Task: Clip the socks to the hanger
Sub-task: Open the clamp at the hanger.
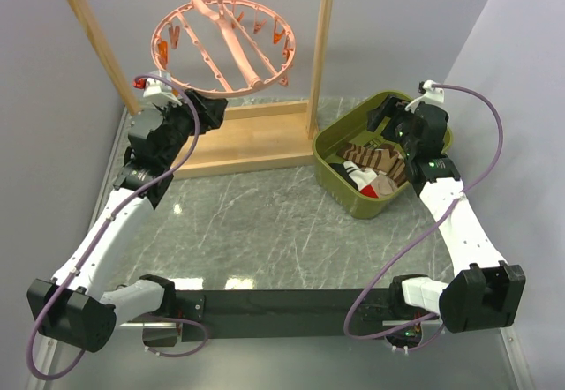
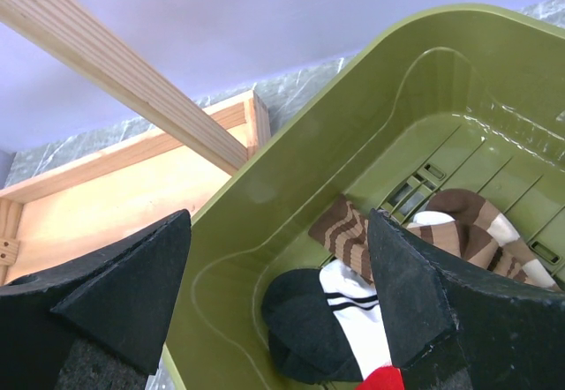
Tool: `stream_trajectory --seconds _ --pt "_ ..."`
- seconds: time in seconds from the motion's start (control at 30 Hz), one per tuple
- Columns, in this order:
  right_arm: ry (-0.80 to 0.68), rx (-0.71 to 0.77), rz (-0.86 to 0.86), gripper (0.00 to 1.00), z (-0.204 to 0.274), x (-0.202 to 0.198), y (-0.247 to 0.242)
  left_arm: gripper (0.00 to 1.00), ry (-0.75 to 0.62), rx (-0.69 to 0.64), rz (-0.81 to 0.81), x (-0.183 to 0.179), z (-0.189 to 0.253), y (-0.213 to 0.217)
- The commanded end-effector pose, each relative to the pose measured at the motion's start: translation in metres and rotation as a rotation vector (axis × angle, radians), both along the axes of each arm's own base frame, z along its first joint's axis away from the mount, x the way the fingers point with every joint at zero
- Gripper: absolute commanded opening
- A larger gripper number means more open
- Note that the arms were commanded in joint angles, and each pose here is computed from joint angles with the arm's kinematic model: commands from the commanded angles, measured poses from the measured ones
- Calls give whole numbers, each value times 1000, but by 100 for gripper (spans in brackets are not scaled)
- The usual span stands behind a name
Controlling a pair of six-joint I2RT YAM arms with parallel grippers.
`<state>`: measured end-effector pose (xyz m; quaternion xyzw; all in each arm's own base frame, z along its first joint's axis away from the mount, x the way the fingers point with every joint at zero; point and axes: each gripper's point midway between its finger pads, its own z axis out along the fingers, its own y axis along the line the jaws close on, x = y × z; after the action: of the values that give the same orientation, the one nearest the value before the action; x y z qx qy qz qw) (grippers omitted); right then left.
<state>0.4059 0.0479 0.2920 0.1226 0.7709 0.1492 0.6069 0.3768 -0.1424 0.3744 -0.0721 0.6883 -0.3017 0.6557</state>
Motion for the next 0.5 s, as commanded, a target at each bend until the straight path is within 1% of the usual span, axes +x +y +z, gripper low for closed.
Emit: stream_trajectory --seconds 0.0,0.13,0.27,0.37,0.47 --pt "-61 -4 8 87 17 -2 1 76 -79 -14 6 0 25 0" --pt "-56 -1 12 87 15 -2 3 75 -96 -26 19 1 26 1" --pt "-53 2 11 87 14 -2 3 72 -117 -39 6 1 31 -5" --pt "-48 -1 8 87 13 -3 2 66 -117 -40 -4 2 30 -10" --pt "-43 -4 3 87 11 -3 1 56 -119 -34 -11 3 31 -13"
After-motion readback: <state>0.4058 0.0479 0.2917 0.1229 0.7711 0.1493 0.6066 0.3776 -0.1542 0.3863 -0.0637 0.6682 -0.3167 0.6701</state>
